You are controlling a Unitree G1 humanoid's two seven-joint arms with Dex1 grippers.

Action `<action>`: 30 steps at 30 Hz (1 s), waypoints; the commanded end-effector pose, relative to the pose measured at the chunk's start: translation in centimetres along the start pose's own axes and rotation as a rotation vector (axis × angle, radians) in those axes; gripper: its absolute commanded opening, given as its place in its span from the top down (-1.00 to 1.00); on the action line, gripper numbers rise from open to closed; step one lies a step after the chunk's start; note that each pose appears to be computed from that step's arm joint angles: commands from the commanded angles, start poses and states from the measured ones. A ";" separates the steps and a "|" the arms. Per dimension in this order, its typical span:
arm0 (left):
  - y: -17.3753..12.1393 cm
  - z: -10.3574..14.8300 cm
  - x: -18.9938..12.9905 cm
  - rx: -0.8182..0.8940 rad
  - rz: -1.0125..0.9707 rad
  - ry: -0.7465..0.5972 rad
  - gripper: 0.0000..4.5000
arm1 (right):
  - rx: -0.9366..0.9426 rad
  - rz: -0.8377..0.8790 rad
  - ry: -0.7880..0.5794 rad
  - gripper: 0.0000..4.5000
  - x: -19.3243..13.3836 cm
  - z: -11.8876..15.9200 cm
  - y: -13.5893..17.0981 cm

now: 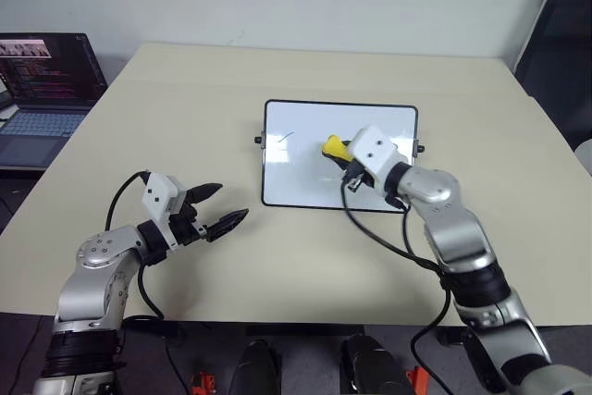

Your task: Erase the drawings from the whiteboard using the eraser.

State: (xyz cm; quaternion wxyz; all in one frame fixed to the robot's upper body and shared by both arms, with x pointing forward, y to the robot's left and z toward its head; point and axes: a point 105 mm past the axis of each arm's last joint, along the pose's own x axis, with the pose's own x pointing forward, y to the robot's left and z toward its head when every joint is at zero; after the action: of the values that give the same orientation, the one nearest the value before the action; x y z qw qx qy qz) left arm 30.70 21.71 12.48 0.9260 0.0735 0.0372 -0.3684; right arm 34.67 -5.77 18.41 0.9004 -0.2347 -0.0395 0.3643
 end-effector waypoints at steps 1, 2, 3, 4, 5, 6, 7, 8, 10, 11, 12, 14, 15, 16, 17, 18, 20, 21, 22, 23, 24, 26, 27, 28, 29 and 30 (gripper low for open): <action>0.2 1.6 -0.2 0.043 0.008 -0.038 -1.00 | 0.106 0.037 -0.086 0.55 -2.7 1.5 0.7; 0.2 1.7 -0.2 0.041 0.007 -0.042 -1.00 | 0.116 0.028 -0.073 0.55 -3.5 1.1 0.8; 0.3 1.8 -0.1 0.040 0.006 -0.048 -1.00 | 0.109 0.018 -0.063 0.55 -4.2 0.6 1.0; 0.3 1.9 0.0 0.040 0.003 -0.054 -1.00 | 0.109 0.017 -0.054 0.55 -4.9 0.1 1.3; 0.3 2.1 0.2 0.041 -0.002 -0.059 -1.00 | 0.117 0.013 -0.049 0.55 -5.5 -0.3 1.6; 0.2 2.3 0.4 0.043 -0.010 -0.064 -1.00 | 0.124 0.012 -0.048 0.55 -5.8 -0.5 1.9; 0.1 2.6 0.6 0.045 -0.020 -0.071 -1.00 | 0.147 0.004 -0.048 0.55 -6.1 -0.9 2.2; -0.1 2.9 0.8 0.045 -0.030 -0.079 -1.00 | 0.173 -0.007 -0.049 0.55 -6.3 -1.2 2.5; -0.6 3.6 1.2 0.047 -0.047 -0.094 -1.00 | 0.198 -0.033 -0.031 0.55 -6.6 -2.4 2.8; -0.8 4.1 1.4 0.043 -0.053 -0.103 -1.00 | 0.218 -0.049 -0.038 0.55 -6.6 -2.6 2.9; -0.9 4.5 1.5 0.040 -0.057 -0.109 -1.00 | 0.229 -0.064 -0.045 0.55 -6.6 -2.7 3.0; -1.2 5.2 1.7 0.036 -0.063 -0.117 -1.00 | 0.242 -0.076 -0.059 0.55 -6.4 -2.7 3.1; -1.2 5.4 1.7 0.038 -0.065 -0.116 -1.00 | 0.242 -0.080 -0.061 0.55 -6.3 -2.7 3.2; -1.3 5.6 1.8 0.042 -0.066 -0.114 -1.00 | 0.242 -0.080 -0.063 0.55 -6.2 -2.7 3.2; -1.3 5.8 1.9 0.044 -0.065 -0.115 -1.00 | 0.242 -0.078 -0.065 0.55 -6.1 -2.6 3.3; -1.4 6.0 2.0 0.048 -0.065 -0.115 -1.00 | 0.240 -0.076 -0.063 0.55 -6.0 -2.6 3.3; -1.5 6.4 2.2 0.054 -0.063 -0.114 -1.00 | 0.232 -0.067 -0.051 0.55 -5.7 -2.8 3.4; -1.5 6.5 2.2 0.057 -0.060 -0.111 -1.00 | 0.225 -0.061 -0.042 0.55 -5.5 -2.8 3.4; -1.5 6.5 2.2 0.060 -0.056 -0.107 -1.00 | 0.218 -0.056 -0.035 0.55 -5.4 -2.9 3.4; -1.5 6.5 2.2 0.061 -0.052 -0.103 -1.00 | 0.213 -0.054 -0.030 0.55 -5.2 -2.9 3.4; -1.4 6.5 2.2 0.061 -0.047 -0.099 -1.00 | 0.203 -0.054 -0.028 0.55 -4.9 -2.8 3.3; -1.3 6.2 2.3 0.071 -0.031 -0.079 -1.00 | 0.162 -0.044 -0.033 0.55 -3.5 -2.0 3.2; -1.3 6.1 2.3 0.070 -0.026 -0.075 -1.00 | 0.141 -0.040 -0.042 0.55 -2.6 -1.4 3.0; -1.3 6.0 2.3 0.069 -0.022 -0.072 -1.00 | 0.120 -0.034 -0.052 0.55 -1.6 -0.8 2.9; -1.3 6.0 2.3 0.067 -0.021 -0.072 -1.00 | 0.101 -0.028 -0.054 0.55 -0.7 -0.2 2.7; -1.3 6.0 2.4 0.067 -0.018 -0.069 -1.00 | 0.079 -0.027 -0.058 0.55 0.3 0.3 2.4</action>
State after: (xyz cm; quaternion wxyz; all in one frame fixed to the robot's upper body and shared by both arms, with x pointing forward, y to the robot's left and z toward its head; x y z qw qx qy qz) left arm 31.79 18.53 16.82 0.9228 0.0727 0.0109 -0.3781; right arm 32.66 -4.91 16.38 0.9163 -0.1715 -0.0327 0.3605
